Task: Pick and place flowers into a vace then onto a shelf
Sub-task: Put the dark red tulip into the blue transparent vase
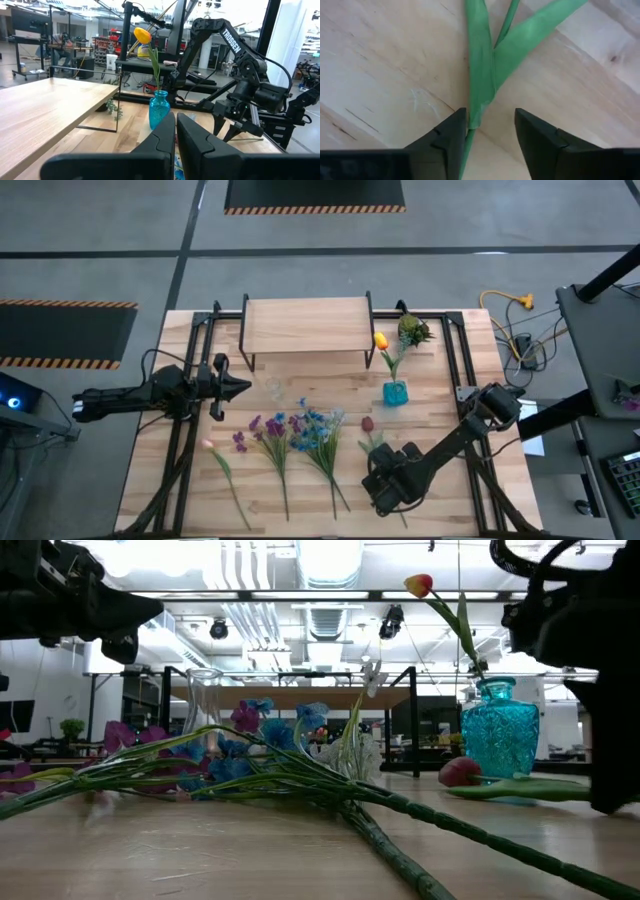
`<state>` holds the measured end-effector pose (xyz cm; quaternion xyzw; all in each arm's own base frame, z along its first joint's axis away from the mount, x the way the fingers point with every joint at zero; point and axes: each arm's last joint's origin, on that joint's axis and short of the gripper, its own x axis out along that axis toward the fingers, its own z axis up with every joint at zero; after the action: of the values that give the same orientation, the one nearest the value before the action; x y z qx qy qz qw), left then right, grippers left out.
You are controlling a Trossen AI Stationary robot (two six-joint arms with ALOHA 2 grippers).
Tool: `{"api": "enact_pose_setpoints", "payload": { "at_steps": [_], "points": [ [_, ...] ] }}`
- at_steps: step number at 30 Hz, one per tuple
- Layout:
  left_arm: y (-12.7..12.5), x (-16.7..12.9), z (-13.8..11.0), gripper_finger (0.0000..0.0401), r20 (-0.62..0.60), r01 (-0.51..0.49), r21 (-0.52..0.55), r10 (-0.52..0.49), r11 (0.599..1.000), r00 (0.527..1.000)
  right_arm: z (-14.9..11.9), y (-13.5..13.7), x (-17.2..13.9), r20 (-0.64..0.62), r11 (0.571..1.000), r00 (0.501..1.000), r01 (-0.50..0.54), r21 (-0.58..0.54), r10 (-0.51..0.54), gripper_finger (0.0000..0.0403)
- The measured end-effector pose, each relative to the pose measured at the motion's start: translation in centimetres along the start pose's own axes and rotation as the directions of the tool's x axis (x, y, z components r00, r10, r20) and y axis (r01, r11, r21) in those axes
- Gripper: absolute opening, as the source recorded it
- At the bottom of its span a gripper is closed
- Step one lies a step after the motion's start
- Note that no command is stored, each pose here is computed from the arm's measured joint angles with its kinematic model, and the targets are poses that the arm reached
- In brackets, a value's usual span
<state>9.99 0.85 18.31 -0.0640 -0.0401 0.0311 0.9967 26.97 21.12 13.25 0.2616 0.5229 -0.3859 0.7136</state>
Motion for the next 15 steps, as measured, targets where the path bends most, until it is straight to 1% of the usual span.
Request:
{"api": "enact_pose_setpoints", "payload": {
  "at_steps": [3,10,13,15],
  "points": [
    [0.0,0.0,0.0,0.0,-0.001,0.0,0.0,0.0,1.0,1.0,0.0,0.0,0.1,-0.025,1.0,1.0,-0.002,0.004,0.002,0.0129],
    [0.0,0.0,0.0,0.0,0.0,0.0,0.0,0.0,1.0,1.0,0.2,0.0,-0.2,-0.018,0.999,1.0,-0.001,-0.033,0.001,0.0059],
    [0.0,0.0,0.0,0.0,0.0,0.0,0.0,0.0,1.0,1.0,0.4,0.3,-0.6,0.038,0.998,0.999,-0.015,-0.064,0.018,0.0026],
    [0.0,0.0,0.0,0.0,0.0,0.0,0.0,0.0,1.0,1.0,0.6,0.5,-1.0,0.107,0.995,0.994,-0.026,-0.095,0.036,0.0015]
  ]
}}
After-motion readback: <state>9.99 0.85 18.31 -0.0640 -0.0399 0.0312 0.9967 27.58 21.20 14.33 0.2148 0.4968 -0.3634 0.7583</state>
